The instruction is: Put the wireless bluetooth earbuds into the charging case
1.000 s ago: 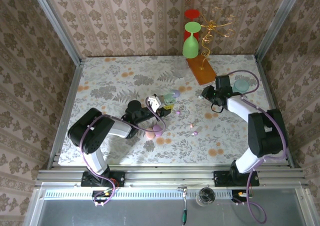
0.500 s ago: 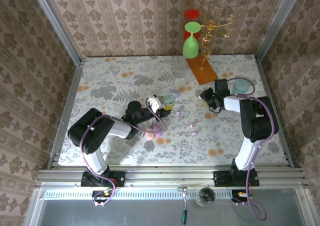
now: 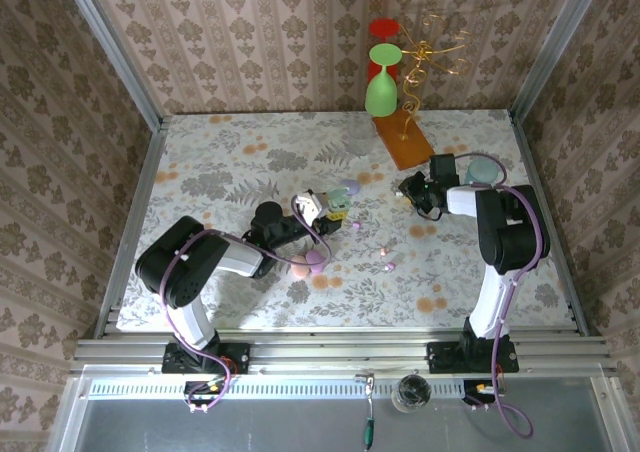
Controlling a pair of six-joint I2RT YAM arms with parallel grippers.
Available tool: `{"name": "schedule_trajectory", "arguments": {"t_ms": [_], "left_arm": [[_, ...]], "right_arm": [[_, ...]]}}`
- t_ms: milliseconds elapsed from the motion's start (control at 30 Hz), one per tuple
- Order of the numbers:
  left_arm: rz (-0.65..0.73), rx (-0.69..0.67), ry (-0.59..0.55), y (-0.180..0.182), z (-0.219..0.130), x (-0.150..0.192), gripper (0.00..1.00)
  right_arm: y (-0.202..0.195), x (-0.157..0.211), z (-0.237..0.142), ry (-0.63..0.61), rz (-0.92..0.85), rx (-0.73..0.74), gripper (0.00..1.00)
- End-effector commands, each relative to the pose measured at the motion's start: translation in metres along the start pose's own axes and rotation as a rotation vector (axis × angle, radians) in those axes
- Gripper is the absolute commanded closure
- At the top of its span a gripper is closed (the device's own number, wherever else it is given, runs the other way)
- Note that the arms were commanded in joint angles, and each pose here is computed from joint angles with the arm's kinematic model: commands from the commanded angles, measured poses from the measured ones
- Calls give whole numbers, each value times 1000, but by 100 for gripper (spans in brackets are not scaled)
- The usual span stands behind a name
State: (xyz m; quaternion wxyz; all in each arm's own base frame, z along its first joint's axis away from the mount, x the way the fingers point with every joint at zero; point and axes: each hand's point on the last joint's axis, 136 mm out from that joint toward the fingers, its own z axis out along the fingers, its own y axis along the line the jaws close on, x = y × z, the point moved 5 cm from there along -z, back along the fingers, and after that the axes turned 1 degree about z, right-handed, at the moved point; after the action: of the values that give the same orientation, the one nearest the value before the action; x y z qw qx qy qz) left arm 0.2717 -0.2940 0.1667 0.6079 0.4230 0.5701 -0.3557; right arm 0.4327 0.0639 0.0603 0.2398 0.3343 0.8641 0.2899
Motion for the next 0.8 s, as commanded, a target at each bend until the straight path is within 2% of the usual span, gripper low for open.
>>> {"name": "schedule_trajectory", "arguments": {"t_ms": [0,133,400,633,767], "left_arm": [[28,16,-30,-4,-2,-8,78],[33,20,-30,-4,-1,-8,78],[33,28,-34,-4,-2,-9,78],[42,24,-39,-5,-4,-12,78],[43,26,-34,-5,-6,-10,77]], "right_arm": [[-9,3,6,42,-2,54,77],[-12,7,6,85,-34,84,78],[-8,13,5,176,-111,122,73],[-6,11,5,175,-113,134,81],[2,12,-7,142,-144,110,81]]}}
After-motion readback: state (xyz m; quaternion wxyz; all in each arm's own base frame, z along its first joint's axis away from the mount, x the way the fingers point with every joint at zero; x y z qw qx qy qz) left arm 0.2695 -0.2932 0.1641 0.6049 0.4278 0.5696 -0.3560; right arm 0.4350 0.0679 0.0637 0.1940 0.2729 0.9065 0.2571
